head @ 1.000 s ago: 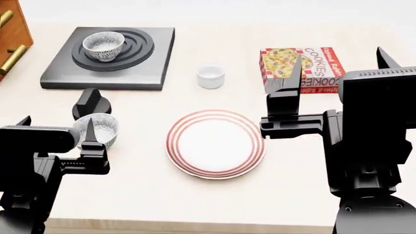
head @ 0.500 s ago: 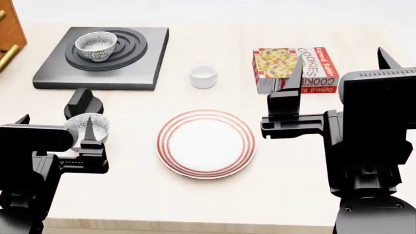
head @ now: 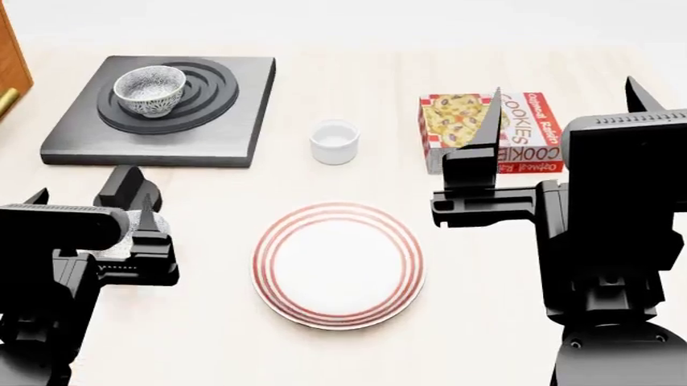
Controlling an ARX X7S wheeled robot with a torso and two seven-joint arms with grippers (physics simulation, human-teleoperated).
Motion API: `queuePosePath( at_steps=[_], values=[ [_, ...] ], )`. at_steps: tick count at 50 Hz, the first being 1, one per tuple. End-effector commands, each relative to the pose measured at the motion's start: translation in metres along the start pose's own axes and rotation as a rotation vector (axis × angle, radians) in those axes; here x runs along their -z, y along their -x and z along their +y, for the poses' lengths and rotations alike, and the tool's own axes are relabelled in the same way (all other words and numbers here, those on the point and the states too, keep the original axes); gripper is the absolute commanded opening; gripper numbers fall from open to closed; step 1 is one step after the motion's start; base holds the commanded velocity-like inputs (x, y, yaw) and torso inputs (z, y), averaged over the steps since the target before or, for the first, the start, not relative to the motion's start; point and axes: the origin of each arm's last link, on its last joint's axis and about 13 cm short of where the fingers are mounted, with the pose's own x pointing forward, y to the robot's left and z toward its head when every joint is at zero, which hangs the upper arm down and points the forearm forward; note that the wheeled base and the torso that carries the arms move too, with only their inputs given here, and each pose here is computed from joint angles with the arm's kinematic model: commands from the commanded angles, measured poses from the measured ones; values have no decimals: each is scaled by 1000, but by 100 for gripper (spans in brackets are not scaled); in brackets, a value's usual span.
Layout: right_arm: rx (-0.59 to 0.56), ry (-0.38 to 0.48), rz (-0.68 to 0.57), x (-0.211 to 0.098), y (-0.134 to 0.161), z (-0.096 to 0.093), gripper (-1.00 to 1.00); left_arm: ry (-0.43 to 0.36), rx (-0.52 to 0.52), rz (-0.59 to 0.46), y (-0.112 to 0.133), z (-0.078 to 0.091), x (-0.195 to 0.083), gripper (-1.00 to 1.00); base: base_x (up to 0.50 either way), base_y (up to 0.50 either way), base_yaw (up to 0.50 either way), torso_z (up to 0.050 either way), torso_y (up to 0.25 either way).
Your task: Pick the akita bowl on the stove and place it on the plate.
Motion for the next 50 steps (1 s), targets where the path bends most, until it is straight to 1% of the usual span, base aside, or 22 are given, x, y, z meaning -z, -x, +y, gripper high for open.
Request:
queuePosePath(
  at_steps=[1, 41, 50],
  values=[
    [0, -2, 0, 0, 0, 0, 100, -1, 2, -2, 0, 0, -1, 100, 242, 0, 0, 0, 0],
    [6, -4, -2, -1, 0, 0, 100, -13, 7, -4, -1, 0, -2, 100, 238, 0, 0, 0, 0],
    [6, -4, -3, -2, 0, -1, 100, -14, 9, -6, -1, 0, -6, 100, 237, 0, 0, 0, 0]
  ],
)
